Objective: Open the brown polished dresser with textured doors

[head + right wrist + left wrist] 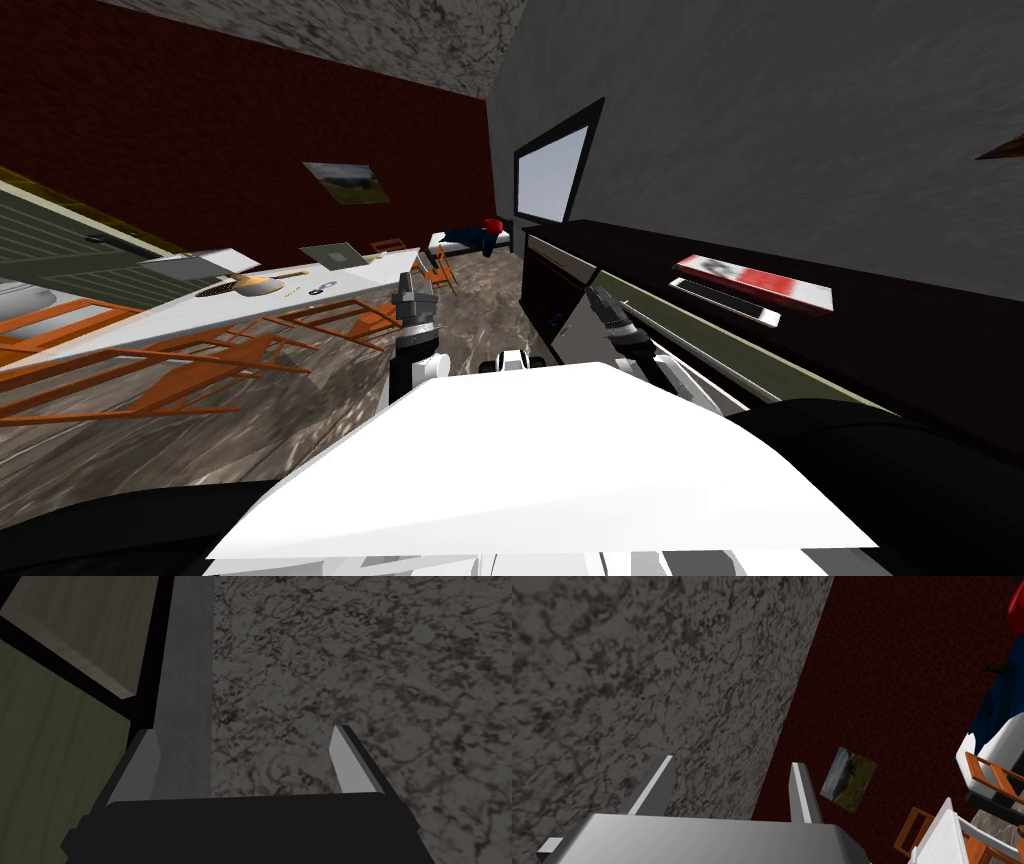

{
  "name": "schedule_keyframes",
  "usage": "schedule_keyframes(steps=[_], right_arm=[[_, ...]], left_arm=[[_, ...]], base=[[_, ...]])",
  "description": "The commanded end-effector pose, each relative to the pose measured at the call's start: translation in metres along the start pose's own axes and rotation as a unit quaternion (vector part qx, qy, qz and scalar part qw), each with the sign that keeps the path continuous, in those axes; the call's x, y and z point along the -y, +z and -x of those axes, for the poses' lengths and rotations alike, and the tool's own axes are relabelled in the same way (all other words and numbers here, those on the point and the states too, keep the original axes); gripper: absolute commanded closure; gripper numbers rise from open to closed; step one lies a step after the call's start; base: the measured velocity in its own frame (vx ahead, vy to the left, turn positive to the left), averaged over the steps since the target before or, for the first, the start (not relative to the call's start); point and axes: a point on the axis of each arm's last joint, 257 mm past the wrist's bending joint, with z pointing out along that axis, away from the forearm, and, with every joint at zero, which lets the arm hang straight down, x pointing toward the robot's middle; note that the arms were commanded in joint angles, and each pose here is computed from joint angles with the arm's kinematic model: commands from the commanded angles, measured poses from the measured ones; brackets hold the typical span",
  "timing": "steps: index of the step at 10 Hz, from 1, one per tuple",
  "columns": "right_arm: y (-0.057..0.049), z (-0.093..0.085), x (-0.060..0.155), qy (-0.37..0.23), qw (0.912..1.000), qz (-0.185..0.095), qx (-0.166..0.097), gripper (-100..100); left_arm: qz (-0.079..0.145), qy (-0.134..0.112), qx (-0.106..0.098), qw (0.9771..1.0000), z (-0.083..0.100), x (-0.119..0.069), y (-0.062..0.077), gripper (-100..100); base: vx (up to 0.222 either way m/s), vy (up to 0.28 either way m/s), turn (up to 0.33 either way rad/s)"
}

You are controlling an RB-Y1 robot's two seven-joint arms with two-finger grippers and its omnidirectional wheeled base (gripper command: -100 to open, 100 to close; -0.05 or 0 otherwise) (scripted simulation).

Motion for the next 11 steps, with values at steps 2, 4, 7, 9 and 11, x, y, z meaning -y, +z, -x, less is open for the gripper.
schedule_keyframes(steps=[2,4,7,9,11], right_arm=[[-0.014,-0.012,0.02,-0.105,0.9929,-0.003,-0.057,-100],[-0.023,-0.017,0.039,-0.184,0.9777,-0.002,-0.101,-100],[-0.034,-0.021,0.061,-0.266,0.9527,0.002,-0.147,-100],[-0.044,-0.02,0.085,-0.344,0.9196,0.007,-0.19,-100],[-0.049,-0.02,0.098,-0.386,0.8974,0.013,-0.213,-100]], left_arm=[[0.0,0.0,0.0,1.0,0.0,0.0,0.0,0],[0.0,0.0,0.0,1.0,0.0,0.0,0.0,0],[0.0,0.0,0.0,1.0,0.0,0.0,0.0,0],[0.0,0.0,0.0,1.0,0.0,0.0,0.0,0],[0.0,0.0,0.0,1.0,0.0,0.0,0.0,0]], base=[[0.088,0.12,-0.017],[0.069,0.081,-0.02],[0.093,0.118,-0.021],[0.068,0.086,-0.017],[0.073,0.108,-0.019]])
